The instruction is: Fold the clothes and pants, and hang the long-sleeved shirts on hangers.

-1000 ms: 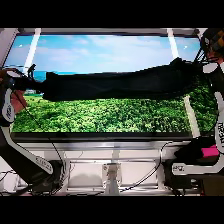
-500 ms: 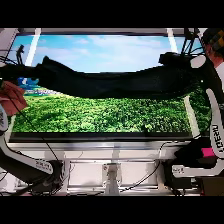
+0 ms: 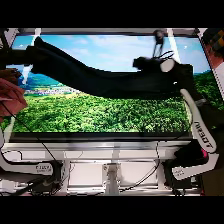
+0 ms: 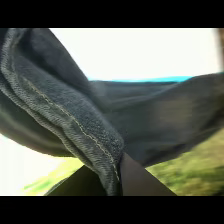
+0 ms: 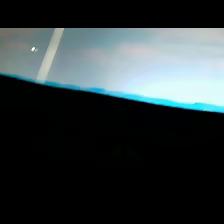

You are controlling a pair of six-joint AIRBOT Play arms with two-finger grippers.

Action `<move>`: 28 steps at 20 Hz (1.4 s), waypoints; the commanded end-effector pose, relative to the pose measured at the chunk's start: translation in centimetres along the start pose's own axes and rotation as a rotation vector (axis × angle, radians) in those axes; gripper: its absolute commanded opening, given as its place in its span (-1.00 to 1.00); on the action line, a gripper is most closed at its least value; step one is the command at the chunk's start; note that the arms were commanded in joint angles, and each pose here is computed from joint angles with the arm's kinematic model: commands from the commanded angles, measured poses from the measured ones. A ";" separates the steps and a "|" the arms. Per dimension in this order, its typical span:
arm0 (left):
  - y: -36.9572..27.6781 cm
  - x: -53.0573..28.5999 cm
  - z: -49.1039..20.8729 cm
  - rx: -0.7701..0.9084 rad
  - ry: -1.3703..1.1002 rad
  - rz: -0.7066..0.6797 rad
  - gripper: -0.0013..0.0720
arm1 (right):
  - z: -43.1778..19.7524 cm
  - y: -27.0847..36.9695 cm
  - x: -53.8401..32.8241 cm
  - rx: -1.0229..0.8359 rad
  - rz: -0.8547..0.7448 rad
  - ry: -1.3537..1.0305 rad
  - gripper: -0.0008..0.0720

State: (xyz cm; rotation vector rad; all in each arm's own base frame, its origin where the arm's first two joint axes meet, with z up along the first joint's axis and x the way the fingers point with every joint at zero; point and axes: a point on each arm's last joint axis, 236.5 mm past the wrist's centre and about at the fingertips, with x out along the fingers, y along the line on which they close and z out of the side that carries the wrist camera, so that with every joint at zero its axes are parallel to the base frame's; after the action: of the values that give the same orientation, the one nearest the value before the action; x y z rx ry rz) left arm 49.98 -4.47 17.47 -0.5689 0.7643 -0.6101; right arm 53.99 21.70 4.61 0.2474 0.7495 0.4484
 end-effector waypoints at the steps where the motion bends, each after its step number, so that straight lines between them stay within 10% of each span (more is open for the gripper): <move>1: -5.3 0.8 1.0 -0.017 -0.045 -0.153 -0.89 | -7.1 6.6 4.5 0.046 0.101 0.167 -0.88; 16: -10.1 5.5 -0.7 0.046 -0.006 -0.196 -0.89 | -17.9 20.5 10.5 0.104 0.299 0.467 -0.88; 28: -13.9 18.4 -10.4 0.134 0.209 -0.173 -0.89 | -2.0 -2.2 -0.4 0.146 -0.010 0.309 -0.88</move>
State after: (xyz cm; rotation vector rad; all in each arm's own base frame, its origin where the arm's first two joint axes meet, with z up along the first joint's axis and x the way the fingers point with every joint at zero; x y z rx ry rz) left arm 48.08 -25.21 14.57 -0.4670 0.8580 -0.8815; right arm 51.32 26.78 0.04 0.3050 1.1185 0.5270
